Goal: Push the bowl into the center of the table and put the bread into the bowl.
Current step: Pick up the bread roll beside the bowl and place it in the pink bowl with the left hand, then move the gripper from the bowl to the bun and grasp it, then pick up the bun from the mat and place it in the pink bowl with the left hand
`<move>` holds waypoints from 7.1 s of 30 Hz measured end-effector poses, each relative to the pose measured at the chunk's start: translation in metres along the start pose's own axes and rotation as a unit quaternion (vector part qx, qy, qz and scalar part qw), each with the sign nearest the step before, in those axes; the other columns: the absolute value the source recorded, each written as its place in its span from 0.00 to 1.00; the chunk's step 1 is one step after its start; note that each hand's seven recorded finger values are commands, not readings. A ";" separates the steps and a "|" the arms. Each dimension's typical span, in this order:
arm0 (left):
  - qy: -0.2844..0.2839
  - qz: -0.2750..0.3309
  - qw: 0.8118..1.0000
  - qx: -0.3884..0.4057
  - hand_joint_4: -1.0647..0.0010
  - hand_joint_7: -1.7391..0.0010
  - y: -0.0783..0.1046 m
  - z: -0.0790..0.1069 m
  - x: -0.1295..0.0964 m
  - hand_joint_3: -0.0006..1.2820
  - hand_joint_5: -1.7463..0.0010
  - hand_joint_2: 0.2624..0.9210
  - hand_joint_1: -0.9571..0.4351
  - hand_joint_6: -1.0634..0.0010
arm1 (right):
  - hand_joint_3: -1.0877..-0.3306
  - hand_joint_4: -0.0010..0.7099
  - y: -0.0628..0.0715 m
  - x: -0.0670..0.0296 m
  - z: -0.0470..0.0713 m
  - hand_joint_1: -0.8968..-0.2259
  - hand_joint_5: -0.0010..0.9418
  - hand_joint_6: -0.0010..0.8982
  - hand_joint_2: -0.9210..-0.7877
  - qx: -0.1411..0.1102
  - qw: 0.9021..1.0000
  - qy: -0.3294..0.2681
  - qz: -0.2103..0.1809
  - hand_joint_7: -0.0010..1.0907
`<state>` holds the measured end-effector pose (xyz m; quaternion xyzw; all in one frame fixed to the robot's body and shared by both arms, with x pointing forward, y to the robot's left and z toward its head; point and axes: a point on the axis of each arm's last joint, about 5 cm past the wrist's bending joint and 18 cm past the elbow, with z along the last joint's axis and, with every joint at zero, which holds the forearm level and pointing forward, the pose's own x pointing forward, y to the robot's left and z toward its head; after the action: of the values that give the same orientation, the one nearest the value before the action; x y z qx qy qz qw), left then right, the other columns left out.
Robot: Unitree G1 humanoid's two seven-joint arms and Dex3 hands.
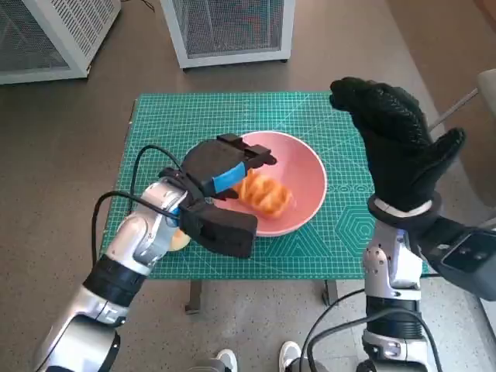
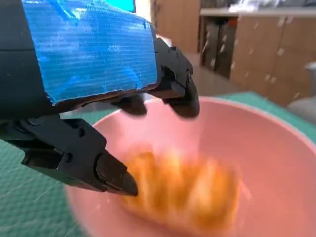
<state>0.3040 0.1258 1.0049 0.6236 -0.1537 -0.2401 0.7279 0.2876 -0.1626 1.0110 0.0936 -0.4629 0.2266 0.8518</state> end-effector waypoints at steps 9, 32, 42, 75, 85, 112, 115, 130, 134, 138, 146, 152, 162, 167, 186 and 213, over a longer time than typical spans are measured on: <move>-0.015 0.013 0.999 -0.046 1.00 0.97 0.017 -0.001 -0.020 0.01 1.00 0.93 0.32 0.86 | 0.99 0.38 0.001 0.0000 -0.001 0.60 0.00 0.16 0.00 0.001 1.000 0.001 0.001 0.43; 0.057 0.094 0.990 -0.093 0.99 0.96 0.070 -0.015 -0.121 0.00 1.00 0.68 0.63 0.81 | 0.98 0.39 0.001 -0.0001 -0.001 0.60 0.01 0.17 0.00 0.004 1.000 0.005 0.000 0.44; 0.120 0.005 0.985 -0.125 1.00 0.98 0.061 -0.029 -0.137 0.00 1.00 0.66 0.77 0.82 | 0.99 0.39 -0.001 -0.0009 -0.001 0.61 0.01 0.17 0.00 0.003 1.000 0.006 -0.002 0.43; 0.172 -0.115 0.969 -0.137 0.89 0.99 0.003 -0.038 -0.104 0.01 0.99 0.68 0.72 0.77 | 0.96 0.39 -0.004 -0.0021 0.001 0.60 0.00 0.16 0.00 0.000 1.000 0.012 0.003 0.42; 0.210 -0.148 0.959 -0.123 0.86 0.99 -0.007 -0.042 -0.092 0.01 0.99 0.69 0.71 0.76 | 0.95 0.39 -0.006 -0.0022 0.003 0.61 0.00 0.17 0.00 -0.002 1.000 0.013 0.004 0.42; 0.256 -0.111 0.958 -0.064 0.31 0.31 -0.030 -0.050 -0.082 0.07 0.39 0.97 0.69 0.43 | 0.95 0.38 -0.004 -0.0009 0.003 0.59 0.00 0.16 0.00 0.007 1.000 0.018 0.011 0.41; 0.246 -0.100 0.961 -0.071 0.31 0.31 -0.029 -0.051 -0.086 0.07 0.37 0.97 0.69 0.43 | 0.95 0.38 -0.004 -0.0011 0.003 0.58 0.00 0.16 0.00 0.007 1.000 0.019 0.012 0.41; 0.215 -0.035 0.973 -0.082 0.29 0.33 -0.002 -0.048 -0.099 0.06 0.38 0.96 0.69 0.39 | 0.94 0.38 -0.004 -0.0016 0.002 0.60 0.00 0.16 0.00 0.007 1.000 0.021 0.015 0.42; 0.206 -0.020 0.975 -0.085 0.27 0.37 0.005 -0.047 -0.101 0.05 0.37 0.95 0.69 0.36 | 0.94 0.38 -0.004 -0.0016 0.002 0.58 0.00 0.16 0.00 0.008 1.000 0.022 0.015 0.42; 0.193 0.007 0.977 -0.084 0.27 0.39 0.017 -0.043 -0.104 0.05 0.37 0.94 0.69 0.34 | 0.94 0.38 -0.004 -0.0016 0.002 0.58 0.00 0.16 0.00 0.008 1.000 0.022 0.015 0.42; 0.164 0.070 0.981 -0.076 0.23 0.37 0.043 -0.035 -0.106 0.04 0.41 0.95 0.69 0.35 | 0.93 0.38 -0.005 -0.0021 0.002 0.58 0.00 0.16 0.00 0.008 1.000 0.022 0.016 0.43; 0.132 0.112 0.982 -0.075 0.19 0.41 0.056 -0.022 -0.098 0.02 0.43 0.94 0.69 0.31 | 0.93 0.38 -0.005 -0.0026 0.001 0.58 0.00 0.15 0.00 0.003 1.000 0.021 0.016 0.43; 0.051 0.155 0.986 -0.040 0.18 0.42 0.069 0.005 -0.069 0.01 0.42 0.94 0.69 0.31 | 0.93 0.38 -0.004 -0.0026 0.001 0.58 0.00 0.15 0.00 0.003 1.000 0.022 0.018 0.44; 0.004 0.167 0.985 -0.031 0.18 0.41 0.069 0.017 -0.051 0.01 0.43 0.94 0.69 0.32 | 0.94 0.38 -0.004 -0.0036 0.001 0.57 0.00 0.15 0.00 0.003 1.000 0.023 0.017 0.45; -0.034 0.119 0.990 -0.061 0.23 0.38 0.034 0.023 -0.001 0.02 0.39 0.97 0.69 0.37 | 0.92 0.38 -0.006 -0.0095 0.004 0.57 0.00 0.14 0.00 -0.008 1.000 0.023 0.015 0.45; 0.011 0.037 0.990 -0.132 0.82 0.89 0.034 0.019 -0.002 0.05 1.00 1.00 0.36 0.75 | 0.91 0.38 -0.006 -0.0088 0.005 0.59 0.00 0.11 0.00 -0.017 1.000 0.013 0.009 0.44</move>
<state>0.2982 0.1145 1.0420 0.5181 -0.1356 -0.2244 0.8141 0.2826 -0.1725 1.0068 0.0721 -0.4560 0.2282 0.8572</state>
